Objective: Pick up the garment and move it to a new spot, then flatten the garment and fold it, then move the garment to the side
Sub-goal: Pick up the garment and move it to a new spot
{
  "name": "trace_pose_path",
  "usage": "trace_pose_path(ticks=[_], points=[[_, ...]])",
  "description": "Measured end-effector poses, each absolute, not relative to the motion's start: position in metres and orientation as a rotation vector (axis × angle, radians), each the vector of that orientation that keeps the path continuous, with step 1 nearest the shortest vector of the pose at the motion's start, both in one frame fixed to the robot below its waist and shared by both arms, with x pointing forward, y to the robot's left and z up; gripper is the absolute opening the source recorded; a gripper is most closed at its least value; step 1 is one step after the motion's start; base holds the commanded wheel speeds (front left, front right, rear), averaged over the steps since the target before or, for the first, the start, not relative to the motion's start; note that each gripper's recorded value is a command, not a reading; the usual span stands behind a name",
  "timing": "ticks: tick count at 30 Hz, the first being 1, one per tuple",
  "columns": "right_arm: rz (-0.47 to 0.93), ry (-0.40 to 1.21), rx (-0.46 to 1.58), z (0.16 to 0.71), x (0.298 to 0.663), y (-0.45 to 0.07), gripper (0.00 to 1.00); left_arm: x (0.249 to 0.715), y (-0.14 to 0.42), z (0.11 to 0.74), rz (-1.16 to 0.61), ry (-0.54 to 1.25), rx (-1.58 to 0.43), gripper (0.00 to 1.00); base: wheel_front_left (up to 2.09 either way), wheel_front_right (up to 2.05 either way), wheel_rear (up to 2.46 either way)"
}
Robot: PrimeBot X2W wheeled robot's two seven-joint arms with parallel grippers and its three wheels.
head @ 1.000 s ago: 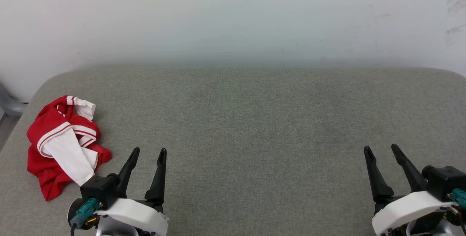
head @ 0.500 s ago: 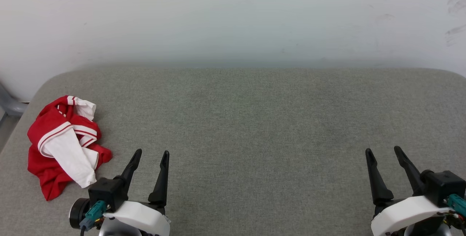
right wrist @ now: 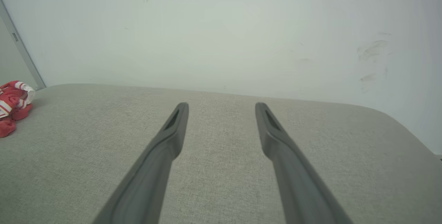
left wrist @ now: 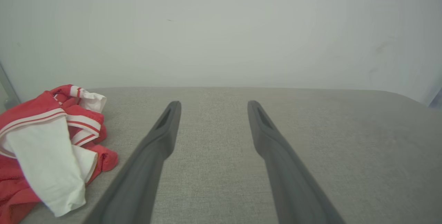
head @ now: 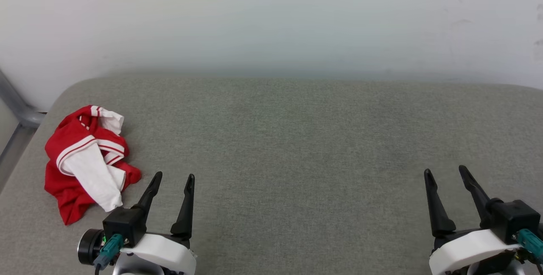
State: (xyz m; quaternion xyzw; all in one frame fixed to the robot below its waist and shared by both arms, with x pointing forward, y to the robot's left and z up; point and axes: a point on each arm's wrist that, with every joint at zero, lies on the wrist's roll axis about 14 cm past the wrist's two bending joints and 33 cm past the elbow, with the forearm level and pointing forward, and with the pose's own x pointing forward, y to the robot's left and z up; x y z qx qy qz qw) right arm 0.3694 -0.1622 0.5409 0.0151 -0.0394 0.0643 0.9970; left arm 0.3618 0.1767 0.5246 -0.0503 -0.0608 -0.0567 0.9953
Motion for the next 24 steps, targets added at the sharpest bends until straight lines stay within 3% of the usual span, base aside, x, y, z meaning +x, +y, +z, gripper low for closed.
trace_pose_path(ticks=[8,24], points=[[0.250,-0.106,-0.016,0.548,0.380,-0.120,1.00,0.346,0.214,0.527,-0.005,-0.139,-0.048,1.00,0.00,0.00,0.00],[0.509,-0.140,0.003,0.558,0.393,-0.028,1.00,0.273,0.307,0.520,0.317,-0.139,-0.049,1.00,0.00,0.00,0.00]])
